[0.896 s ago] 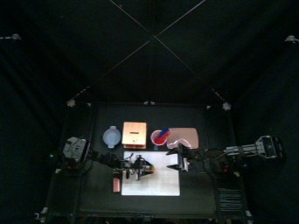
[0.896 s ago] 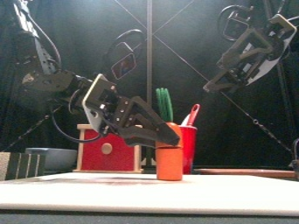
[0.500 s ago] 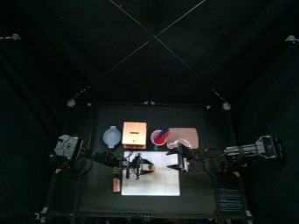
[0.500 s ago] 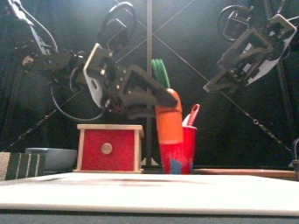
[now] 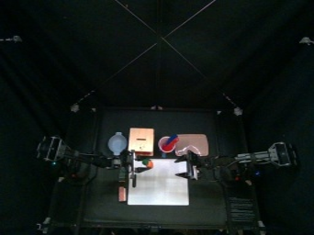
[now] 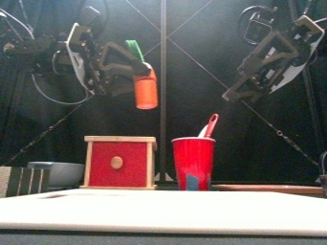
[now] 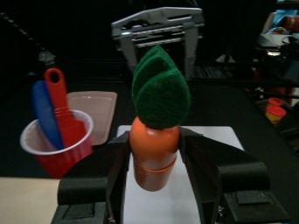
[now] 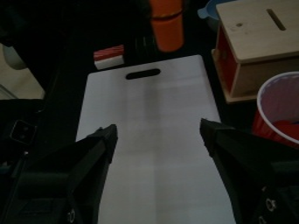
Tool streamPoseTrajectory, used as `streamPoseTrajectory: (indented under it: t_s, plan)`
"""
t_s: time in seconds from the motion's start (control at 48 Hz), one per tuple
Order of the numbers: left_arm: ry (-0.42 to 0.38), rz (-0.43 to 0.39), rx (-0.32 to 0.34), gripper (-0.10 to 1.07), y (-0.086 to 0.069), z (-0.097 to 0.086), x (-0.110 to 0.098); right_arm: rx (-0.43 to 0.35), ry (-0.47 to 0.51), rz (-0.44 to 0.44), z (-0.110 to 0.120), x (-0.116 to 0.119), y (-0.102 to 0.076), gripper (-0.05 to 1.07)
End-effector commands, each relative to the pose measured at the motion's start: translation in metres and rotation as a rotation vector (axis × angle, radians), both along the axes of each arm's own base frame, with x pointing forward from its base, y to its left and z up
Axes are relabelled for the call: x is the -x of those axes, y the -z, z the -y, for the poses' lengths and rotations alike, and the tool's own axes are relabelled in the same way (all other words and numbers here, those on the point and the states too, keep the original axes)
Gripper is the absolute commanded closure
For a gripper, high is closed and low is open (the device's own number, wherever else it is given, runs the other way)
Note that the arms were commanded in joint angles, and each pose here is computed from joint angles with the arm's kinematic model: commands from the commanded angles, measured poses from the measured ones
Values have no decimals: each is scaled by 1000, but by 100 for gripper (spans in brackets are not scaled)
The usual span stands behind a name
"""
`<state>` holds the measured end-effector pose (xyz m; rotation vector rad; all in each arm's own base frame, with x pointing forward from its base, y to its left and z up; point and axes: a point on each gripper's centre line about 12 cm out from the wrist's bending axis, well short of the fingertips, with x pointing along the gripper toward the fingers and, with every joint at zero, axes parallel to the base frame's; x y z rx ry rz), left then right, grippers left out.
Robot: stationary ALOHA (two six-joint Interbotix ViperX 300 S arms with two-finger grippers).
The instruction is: Place carrot in bowl
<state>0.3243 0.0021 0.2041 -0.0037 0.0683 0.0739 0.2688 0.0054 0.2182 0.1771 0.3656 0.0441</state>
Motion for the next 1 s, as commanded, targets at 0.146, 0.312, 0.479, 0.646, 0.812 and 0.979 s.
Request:
streamPoseTrajectory:
  t_s: [0.146, 0.312, 0.479, 0.646, 0.812, 0.979]
  plan:
    - [-118, 78, -3, 31, -21, -35, 41, -2, -2, 24, -1, -1, -7, 0]
    - [-243, 65, 11, 32, -9, -61, 79, -2, -2, 24, -1, 0, -7, 0]
    - [-380, 58, 51, 32, 1, -82, 108, -2, 0, 20, 0, 0, -5, 0]
    - [-486, 26, 112, 32, 17, -94, 126, -2, 1, 20, 0, 0, -5, 0]
    - [-589, 0, 185, 32, 31, -102, 141, -2, 1, 18, 0, 0, -5, 0]
    - [-612, -79, 227, 32, 49, -99, 151, -1, 2, 17, 0, 0, -5, 0]
